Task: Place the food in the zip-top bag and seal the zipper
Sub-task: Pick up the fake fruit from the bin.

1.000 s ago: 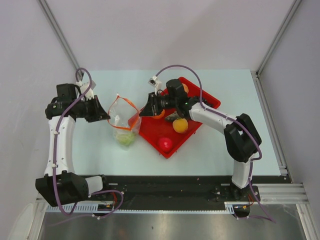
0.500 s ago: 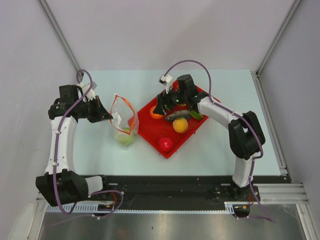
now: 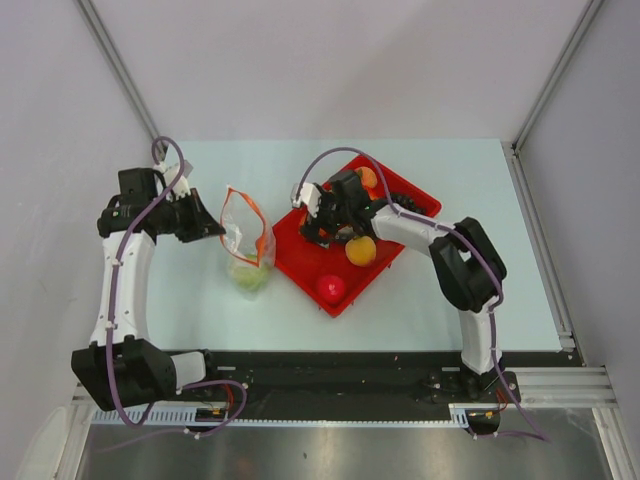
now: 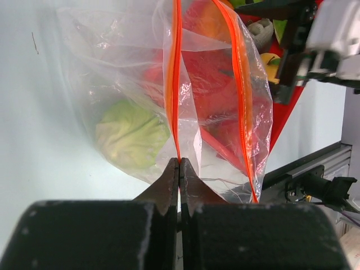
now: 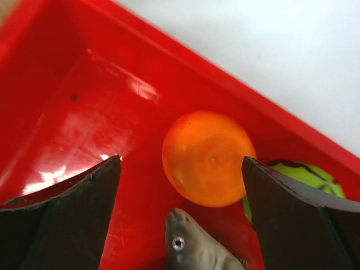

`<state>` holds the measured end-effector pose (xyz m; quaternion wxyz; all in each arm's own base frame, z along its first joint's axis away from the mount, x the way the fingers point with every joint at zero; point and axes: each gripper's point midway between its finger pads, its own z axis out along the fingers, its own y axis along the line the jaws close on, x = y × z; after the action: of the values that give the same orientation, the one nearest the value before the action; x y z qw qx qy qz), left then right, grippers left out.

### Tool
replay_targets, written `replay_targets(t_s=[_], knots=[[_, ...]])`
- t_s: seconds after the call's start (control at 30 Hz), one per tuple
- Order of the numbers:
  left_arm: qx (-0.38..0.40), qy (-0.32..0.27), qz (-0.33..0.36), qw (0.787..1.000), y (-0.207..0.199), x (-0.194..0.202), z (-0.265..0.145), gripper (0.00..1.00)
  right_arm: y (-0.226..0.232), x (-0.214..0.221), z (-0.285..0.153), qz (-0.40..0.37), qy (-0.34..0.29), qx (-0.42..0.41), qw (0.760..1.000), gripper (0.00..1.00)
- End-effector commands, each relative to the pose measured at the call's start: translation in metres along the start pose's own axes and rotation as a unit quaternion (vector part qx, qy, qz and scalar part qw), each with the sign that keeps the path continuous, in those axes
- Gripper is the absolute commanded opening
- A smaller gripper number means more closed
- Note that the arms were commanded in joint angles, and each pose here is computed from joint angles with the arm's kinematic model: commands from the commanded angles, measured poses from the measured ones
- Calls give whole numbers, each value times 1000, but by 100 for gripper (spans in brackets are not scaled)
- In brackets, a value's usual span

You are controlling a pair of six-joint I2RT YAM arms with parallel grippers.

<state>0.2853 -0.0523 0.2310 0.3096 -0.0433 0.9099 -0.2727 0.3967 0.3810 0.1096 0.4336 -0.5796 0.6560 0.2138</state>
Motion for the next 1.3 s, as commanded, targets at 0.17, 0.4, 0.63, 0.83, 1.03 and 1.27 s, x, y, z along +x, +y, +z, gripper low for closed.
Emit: replay_targets(t_s=[0.17,0.4,0.63,0.83,1.03,1.27], knots=[[8,-17,9,1000,-4,-8,1,0,-15,26,35,-65,24,53,996,96],[9,-17,11,1000,-3,-5,2,0,-22,43,46,-70,39,74,994,88],[11,-16,10,1000,-3,-2,3,0,-38,29,35,-70,32,108,991,52],[12,-16,11,1000,-3,1,3,0,-33,-50,-16,-15,-49,99,994,29],[10,-18,12,1000,-3,3,4,0,-9,-128,-80,133,-144,33,980,14],[13,-21,21,999,-11,-3,2,0,24,-219,-123,292,-247,-73,921,7]])
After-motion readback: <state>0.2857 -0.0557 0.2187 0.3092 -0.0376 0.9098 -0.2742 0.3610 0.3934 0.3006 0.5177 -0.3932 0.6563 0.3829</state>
